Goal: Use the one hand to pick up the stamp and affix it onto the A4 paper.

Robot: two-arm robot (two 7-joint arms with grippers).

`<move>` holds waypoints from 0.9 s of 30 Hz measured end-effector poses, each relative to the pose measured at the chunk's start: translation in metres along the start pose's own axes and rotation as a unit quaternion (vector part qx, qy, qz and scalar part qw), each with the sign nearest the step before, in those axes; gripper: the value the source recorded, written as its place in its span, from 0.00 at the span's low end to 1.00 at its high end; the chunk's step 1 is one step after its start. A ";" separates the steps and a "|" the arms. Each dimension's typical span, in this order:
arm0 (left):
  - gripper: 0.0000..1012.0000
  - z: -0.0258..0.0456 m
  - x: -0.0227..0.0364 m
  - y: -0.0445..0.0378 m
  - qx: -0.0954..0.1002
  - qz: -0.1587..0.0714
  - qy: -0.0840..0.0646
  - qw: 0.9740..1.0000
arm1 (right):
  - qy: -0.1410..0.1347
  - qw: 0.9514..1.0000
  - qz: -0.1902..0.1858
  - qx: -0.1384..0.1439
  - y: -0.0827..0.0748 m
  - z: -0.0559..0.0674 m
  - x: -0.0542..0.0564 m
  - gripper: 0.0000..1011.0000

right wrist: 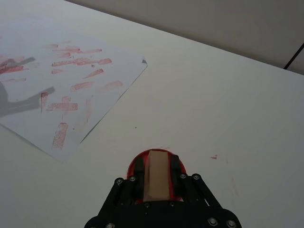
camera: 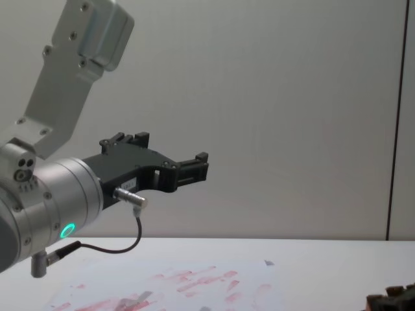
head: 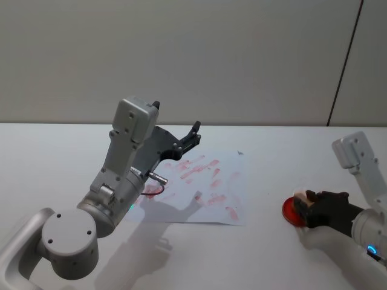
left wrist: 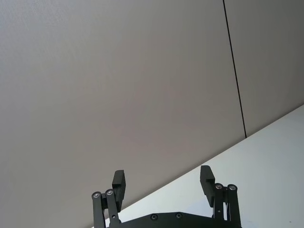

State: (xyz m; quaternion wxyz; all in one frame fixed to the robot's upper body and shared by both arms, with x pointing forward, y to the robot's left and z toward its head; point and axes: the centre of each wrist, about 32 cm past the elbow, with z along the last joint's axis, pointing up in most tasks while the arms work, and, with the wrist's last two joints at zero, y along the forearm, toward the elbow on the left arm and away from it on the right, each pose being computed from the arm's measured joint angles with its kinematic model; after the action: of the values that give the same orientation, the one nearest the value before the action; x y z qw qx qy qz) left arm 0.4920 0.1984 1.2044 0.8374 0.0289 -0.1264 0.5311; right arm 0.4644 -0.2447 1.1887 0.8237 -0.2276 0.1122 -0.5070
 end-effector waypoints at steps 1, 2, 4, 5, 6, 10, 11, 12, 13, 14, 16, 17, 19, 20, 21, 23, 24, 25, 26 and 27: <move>0.99 0.0000 0.0000 0.0000 0.000 0.000 0.000 1.000 | 0.000 1.000 0.000 0.000 0.000 0.000 0.000 0.30; 0.99 0.0000 0.0000 0.0000 0.000 0.000 0.000 1.000 | -0.001 1.000 0.000 -0.001 0.000 0.000 0.000 0.35; 0.99 0.0000 0.0000 0.0000 0.000 0.000 0.000 1.000 | -0.001 1.000 0.000 -0.001 0.001 -0.001 0.000 0.41; 0.99 0.0000 0.0000 0.0000 0.000 0.000 0.000 1.000 | -0.002 1.000 0.000 -0.002 0.001 -0.001 0.000 0.44; 0.99 0.0000 0.0000 0.0000 0.000 0.000 0.000 1.000 | -0.002 1.000 0.000 -0.002 0.001 -0.001 0.000 0.47; 0.99 0.0000 0.0000 0.0000 0.000 0.000 0.000 1.000 | -0.003 1.000 0.001 -0.003 0.002 -0.002 -0.001 0.59; 0.99 0.0000 0.0000 0.0000 0.000 0.000 0.000 1.000 | -0.003 1.000 0.001 -0.003 0.002 -0.002 -0.001 0.64; 0.99 0.0000 0.0000 0.0000 0.000 0.000 0.000 1.000 | -0.003 1.000 0.001 -0.003 0.002 -0.002 -0.001 0.67; 0.99 0.0000 0.0000 0.0000 0.000 0.000 0.000 1.000 | -0.003 1.000 0.001 -0.003 0.002 -0.002 -0.001 0.69; 0.99 0.0000 0.0000 0.0000 0.000 0.000 0.000 1.000 | -0.003 1.000 0.001 -0.004 0.002 -0.002 -0.001 0.75; 0.99 0.0000 0.0000 0.0000 0.000 0.000 0.000 1.000 | -0.004 1.000 0.001 -0.004 0.002 -0.003 -0.001 0.78; 0.99 0.0000 0.0000 0.0000 0.000 0.000 0.000 1.000 | -0.004 1.000 0.001 -0.004 0.002 -0.003 -0.001 0.80; 0.99 0.0000 0.0000 0.0000 0.000 0.000 0.000 1.000 | -0.004 1.000 0.001 -0.004 0.002 -0.003 -0.001 0.87; 0.99 0.0000 0.0000 0.0000 0.000 0.000 0.000 1.000 | -0.004 1.000 0.001 -0.004 0.002 -0.003 -0.001 0.88; 0.99 0.0000 0.0000 0.0000 0.000 0.000 0.000 1.000 | -0.004 1.000 0.001 -0.004 0.002 -0.003 -0.001 0.92; 0.99 0.0000 0.0000 0.0000 0.000 0.000 0.000 1.000 | -0.004 1.000 0.001 -0.004 0.002 -0.003 -0.001 0.98; 0.99 0.0000 0.0000 0.0000 0.000 0.000 0.000 1.000 | -0.004 1.000 0.001 -0.004 0.002 -0.003 -0.001 0.99; 0.99 0.0000 0.0000 0.0000 0.000 0.000 0.000 1.000 | -0.004 1.000 0.001 -0.004 0.002 -0.003 -0.001 0.99; 0.99 0.0000 0.0000 0.0000 0.000 0.000 0.000 1.000 | -0.004 1.000 0.001 -0.004 0.002 -0.003 -0.001 0.99; 0.99 0.0000 0.0000 0.0000 0.000 0.000 0.000 1.000 | -0.004 1.000 0.001 -0.004 0.002 -0.003 -0.001 0.99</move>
State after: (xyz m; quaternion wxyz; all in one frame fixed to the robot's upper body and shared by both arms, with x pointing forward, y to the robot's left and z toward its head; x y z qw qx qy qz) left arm 0.4920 0.1984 1.2044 0.8374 0.0289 -0.1264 0.5311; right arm 0.4645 -0.2436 1.1849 0.8237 -0.2334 0.1111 -0.5047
